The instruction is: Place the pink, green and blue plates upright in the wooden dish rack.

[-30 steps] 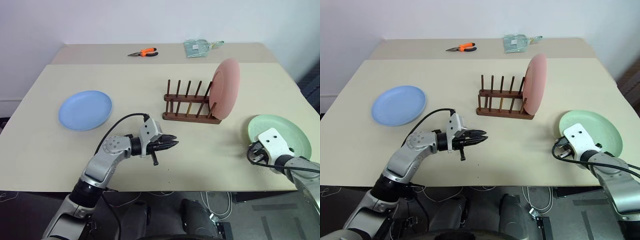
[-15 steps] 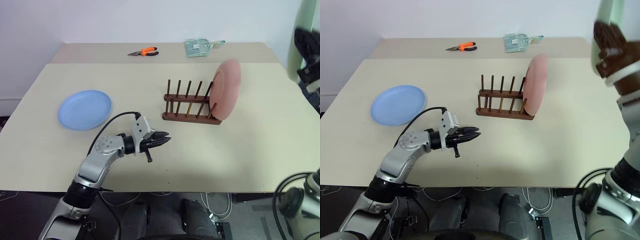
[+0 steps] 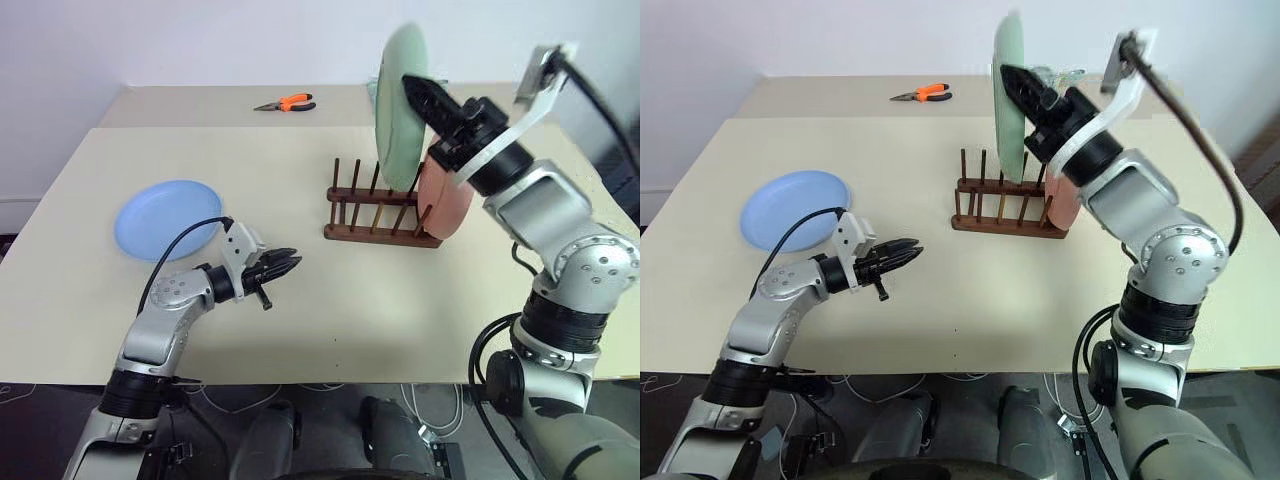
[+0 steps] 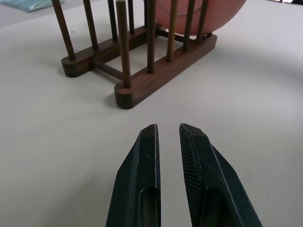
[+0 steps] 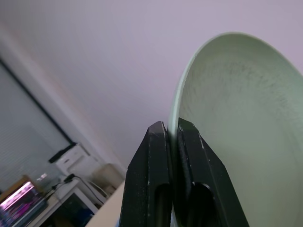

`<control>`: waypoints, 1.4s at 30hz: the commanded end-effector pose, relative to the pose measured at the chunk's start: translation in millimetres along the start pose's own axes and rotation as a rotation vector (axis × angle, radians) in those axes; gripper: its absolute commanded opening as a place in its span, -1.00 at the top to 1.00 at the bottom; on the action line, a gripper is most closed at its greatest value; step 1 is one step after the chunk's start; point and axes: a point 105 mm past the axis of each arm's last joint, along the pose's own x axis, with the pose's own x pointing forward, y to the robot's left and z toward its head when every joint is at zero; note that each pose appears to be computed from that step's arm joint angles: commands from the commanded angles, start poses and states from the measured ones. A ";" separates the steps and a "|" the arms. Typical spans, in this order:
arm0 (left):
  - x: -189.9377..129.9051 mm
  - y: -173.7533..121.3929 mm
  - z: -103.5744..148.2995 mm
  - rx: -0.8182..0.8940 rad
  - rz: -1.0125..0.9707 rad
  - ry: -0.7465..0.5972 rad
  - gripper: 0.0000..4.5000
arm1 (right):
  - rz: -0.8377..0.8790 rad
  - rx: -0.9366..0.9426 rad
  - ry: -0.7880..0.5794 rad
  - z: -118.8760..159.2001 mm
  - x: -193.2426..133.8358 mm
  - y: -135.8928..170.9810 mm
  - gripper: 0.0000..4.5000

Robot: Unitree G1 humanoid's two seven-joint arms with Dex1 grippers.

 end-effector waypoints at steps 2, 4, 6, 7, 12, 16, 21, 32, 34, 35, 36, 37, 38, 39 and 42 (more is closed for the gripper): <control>0.5 -6.1 10.8 0.019 -0.013 -0.041 0.70 | 0.005 0.061 -0.020 2.2 -0.2 0.5 0.98; 2.4 -7.5 10.8 0.019 -0.016 -0.043 0.70 | -0.036 0.097 -0.005 -4.0 1.2 -8.8 0.98; 3.4 -7.8 10.7 0.019 -0.017 -0.043 0.70 | -0.081 0.127 0.011 -10.5 3.0 -18.6 0.98; 3.5 -7.8 10.7 0.019 -0.017 -0.044 0.70 | -0.090 0.134 0.015 -12.1 3.7 -20.9 0.98; 2.4 -7.5 7.5 0.004 -0.017 -0.030 0.70 | -0.140 -0.005 -0.025 0.4 8.2 -27.3 0.09; -2.5 3.1 7.0 -0.031 0.037 -0.030 0.13 | -0.165 -0.422 -0.065 27.1 6.0 -24.3 -0.15; -35.1 85.2 12.2 0.014 0.528 -0.031 -0.97 | -0.093 -0.788 -0.130 68.7 -4.9 -7.5 -0.51; -191.4 177.0 13.6 -0.211 1.604 0.073 -0.99 | 0.429 -1.061 0.283 -55.0 -5.7 32.9 -0.98; -196.8 170.8 4.2 -0.306 1.616 0.083 -0.99 | 0.449 -1.062 0.297 -64.2 -6.0 31.4 -0.98; -197.3 167.2 -1.1 -0.355 1.613 0.086 -0.99 | 0.456 -1.058 0.296 -66.2 -5.8 31.6 -0.98; -198.9 162.1 -8.4 -0.424 1.617 0.083 -0.99 | 0.465 -1.053 0.297 -68.6 -5.9 32.0 -0.98; -200.9 157.3 -15.0 -0.494 1.626 0.073 -0.99 | 0.472 -1.048 0.298 -71.1 -5.9 32.5 -0.98; -199.1 152.3 -21.9 -0.574 1.612 0.052 -0.99 | 0.478 -1.043 0.299 -73.3 -6.0 32.6 -0.98; -193.6 147.8 -27.9 -0.650 1.573 0.036 -0.99 | 0.483 -1.040 0.300 -75.2 -6.0 32.8 -0.98; -169.0 138.9 -36.1 -0.844 1.428 -0.050 -0.77 | 0.491 -1.034 0.297 -79.3 -5.7 34.2 -1.00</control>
